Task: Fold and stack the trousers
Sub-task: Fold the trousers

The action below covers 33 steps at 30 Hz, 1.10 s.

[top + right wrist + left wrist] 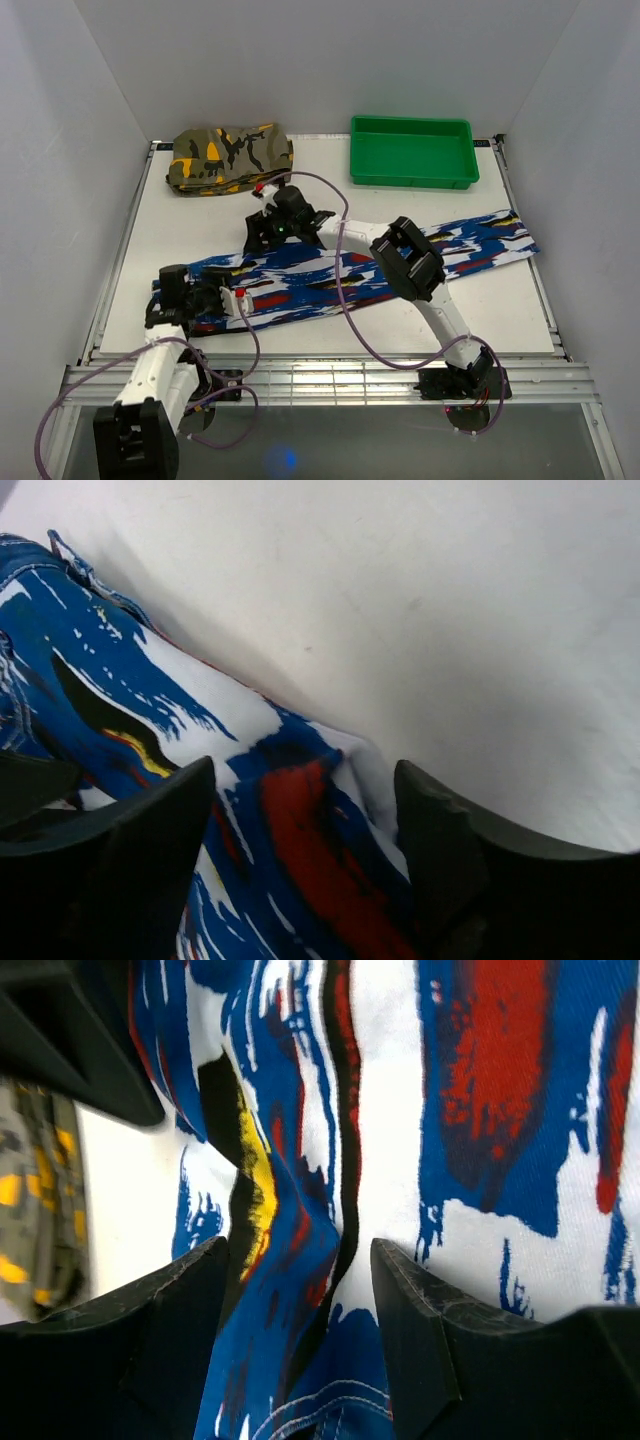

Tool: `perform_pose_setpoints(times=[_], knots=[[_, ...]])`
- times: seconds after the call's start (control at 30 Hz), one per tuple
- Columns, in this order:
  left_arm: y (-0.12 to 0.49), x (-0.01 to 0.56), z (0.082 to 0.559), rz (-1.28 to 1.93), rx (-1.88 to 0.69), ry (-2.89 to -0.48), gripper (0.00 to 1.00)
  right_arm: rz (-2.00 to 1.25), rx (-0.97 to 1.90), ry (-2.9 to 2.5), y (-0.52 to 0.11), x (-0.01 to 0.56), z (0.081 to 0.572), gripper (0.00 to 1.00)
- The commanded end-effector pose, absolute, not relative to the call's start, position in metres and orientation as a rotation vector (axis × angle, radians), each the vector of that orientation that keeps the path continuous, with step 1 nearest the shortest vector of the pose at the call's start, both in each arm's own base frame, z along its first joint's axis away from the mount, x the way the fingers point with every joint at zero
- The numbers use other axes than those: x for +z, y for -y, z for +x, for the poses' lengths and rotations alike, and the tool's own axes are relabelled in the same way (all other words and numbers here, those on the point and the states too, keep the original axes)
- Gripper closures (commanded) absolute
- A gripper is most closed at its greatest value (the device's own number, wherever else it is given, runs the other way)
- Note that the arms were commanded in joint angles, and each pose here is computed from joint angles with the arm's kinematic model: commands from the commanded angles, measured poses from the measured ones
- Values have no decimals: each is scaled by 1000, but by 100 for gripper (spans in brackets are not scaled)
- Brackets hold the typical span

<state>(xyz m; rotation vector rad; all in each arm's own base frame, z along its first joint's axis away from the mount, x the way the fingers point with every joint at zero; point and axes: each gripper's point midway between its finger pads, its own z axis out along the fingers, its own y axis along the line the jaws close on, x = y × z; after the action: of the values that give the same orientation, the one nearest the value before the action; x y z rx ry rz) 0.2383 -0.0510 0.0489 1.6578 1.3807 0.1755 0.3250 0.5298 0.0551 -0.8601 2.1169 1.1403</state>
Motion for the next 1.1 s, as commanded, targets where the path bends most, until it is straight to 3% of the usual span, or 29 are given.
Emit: perform_pose_setpoints(times=[0.0,0.03,0.07,0.13,0.33,0.5,0.67,0.77,0.83,1.07], knots=[[43,75,258,1496,86,-1554,30,-817,823,-1979,-479,109,398,20],[41,74,263,1475,45,-1600,30,-821,753,-1921,-457,139,414,14],[42,78,264,1447,-5,-1637,30,-843,699,-1959,-437,133,414,3],[36,109,285,1374,0,-1648,30,-893,600,-1910,-394,165,423,10],[41,161,303,1163,-265,-1887,29,-1051,491,-2087,-265,154,388,10],[40,127,271,882,-561,-2341,36,-1208,366,-2278,-181,109,341,1],[30,72,219,699,-590,-2660,40,-1274,222,-2395,-143,69,316,34],[14,47,205,603,-515,-2777,43,-1259,163,-2480,-129,39,306,45],[0,28,194,549,-452,-2870,44,-1260,94,-2551,-114,15,293,46],[-87,-12,225,229,-254,-2998,50,-1298,-29,-2688,-77,-23,245,52]])
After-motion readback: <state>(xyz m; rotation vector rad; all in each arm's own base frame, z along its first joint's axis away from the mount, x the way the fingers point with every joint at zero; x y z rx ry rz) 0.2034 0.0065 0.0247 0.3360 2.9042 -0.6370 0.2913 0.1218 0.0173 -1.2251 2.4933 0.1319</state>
